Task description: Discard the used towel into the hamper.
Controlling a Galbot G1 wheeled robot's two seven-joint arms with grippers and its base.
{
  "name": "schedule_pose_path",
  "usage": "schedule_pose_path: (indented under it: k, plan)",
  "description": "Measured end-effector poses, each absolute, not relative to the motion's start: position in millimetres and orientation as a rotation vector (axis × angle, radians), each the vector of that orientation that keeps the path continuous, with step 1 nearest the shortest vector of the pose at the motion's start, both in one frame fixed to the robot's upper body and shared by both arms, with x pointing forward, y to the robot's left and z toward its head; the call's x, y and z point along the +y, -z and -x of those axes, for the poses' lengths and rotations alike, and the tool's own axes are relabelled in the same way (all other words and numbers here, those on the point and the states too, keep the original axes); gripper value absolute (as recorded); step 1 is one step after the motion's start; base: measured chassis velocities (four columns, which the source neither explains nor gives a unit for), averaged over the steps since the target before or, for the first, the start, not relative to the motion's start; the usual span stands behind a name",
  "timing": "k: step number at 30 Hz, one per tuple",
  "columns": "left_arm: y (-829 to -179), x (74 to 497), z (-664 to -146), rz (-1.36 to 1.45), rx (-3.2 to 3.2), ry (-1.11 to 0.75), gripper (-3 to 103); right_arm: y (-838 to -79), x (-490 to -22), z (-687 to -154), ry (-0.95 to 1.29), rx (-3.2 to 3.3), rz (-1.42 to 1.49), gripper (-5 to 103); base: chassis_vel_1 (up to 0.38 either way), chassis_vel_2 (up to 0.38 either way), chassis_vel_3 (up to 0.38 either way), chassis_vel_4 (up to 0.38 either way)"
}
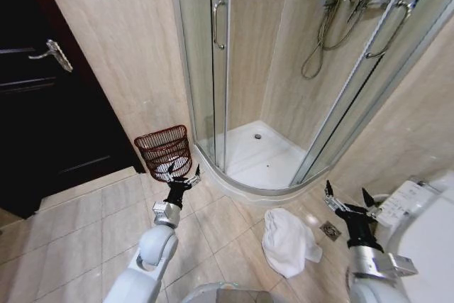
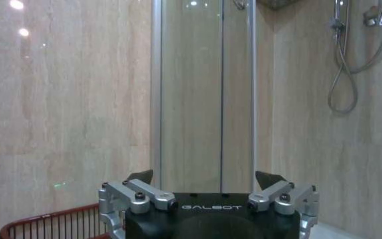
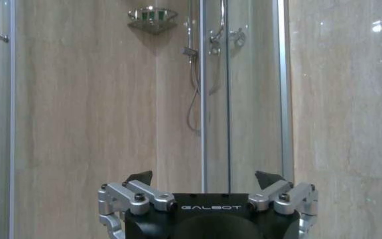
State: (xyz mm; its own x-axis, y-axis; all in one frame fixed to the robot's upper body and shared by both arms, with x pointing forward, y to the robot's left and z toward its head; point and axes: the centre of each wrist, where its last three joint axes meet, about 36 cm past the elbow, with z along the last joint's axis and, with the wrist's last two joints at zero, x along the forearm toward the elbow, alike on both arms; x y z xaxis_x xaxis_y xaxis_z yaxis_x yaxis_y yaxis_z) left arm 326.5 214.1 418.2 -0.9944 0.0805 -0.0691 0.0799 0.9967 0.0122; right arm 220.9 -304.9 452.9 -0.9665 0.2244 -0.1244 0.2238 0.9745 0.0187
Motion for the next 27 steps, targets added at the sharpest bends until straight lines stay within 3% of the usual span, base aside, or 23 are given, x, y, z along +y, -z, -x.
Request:
schedule_pose_path:
  k: [18,27]
  plan:
    - [-431.0,217.3,-322.0,-0.073,3.08,-0.001,100,-459.5,-304.1,-219.6,-0.006,2.986,-0.326,100,0.0,0.0,0.0,0.0]
    - [-446.7,232.5,-331.5,0.197,3.072,-0.06,100,-474.4,-303.7,-226.6,-0.04,2.996,-0.258,100,0.0,0.0,0.0,0.0]
